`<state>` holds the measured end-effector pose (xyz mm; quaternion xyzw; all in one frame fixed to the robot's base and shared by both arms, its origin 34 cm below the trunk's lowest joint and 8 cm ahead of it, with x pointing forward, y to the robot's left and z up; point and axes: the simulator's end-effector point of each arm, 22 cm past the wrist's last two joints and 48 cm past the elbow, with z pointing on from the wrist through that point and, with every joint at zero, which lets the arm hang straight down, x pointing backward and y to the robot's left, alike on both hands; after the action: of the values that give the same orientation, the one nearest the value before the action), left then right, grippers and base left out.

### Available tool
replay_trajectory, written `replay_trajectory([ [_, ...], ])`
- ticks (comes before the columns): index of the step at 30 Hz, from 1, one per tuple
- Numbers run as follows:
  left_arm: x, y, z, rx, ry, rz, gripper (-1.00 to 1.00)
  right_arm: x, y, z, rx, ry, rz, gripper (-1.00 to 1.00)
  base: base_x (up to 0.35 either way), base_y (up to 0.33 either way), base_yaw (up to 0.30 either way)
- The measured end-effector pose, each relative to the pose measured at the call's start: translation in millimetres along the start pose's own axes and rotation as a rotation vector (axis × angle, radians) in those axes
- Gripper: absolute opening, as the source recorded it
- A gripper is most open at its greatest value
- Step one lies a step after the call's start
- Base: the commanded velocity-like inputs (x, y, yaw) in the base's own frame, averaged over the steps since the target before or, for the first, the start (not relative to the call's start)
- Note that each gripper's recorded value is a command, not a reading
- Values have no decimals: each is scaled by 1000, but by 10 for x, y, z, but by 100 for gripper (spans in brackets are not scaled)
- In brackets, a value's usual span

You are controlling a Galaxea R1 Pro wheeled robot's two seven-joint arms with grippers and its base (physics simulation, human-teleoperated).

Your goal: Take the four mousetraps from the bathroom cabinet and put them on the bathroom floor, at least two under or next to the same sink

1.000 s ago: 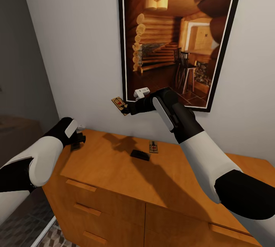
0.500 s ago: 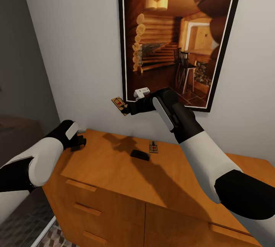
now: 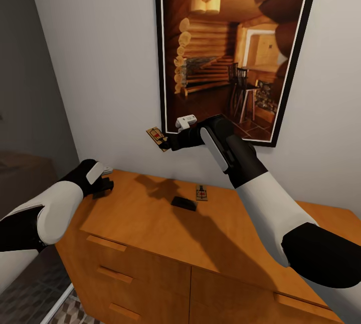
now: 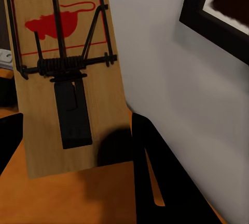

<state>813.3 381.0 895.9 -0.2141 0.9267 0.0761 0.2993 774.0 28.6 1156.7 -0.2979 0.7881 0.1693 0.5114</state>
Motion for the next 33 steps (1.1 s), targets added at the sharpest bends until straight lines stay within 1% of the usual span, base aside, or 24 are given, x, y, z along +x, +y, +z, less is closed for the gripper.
replay_trajectory([
  [8,-1,3,3,2,0,-5,100,0,2,0,-1,0,0,-100,0,0,0],
  [9,-1,6,5,3,0,-7,-100,0,3,0,-1,0,0,-100,0,0,0],
  [17,-12,57,15,-1,0,-16,-100,0,6,0,-3,0,0,-100,0,0,0],
  [23,-17,64,15,-4,-2,-13,-100,1,6,1,-3,0,0,-100,0,0,0],
  [33,-23,81,-13,-37,-4,31,-100,1,7,2,-3,0,0,-100,0,0,0],
])
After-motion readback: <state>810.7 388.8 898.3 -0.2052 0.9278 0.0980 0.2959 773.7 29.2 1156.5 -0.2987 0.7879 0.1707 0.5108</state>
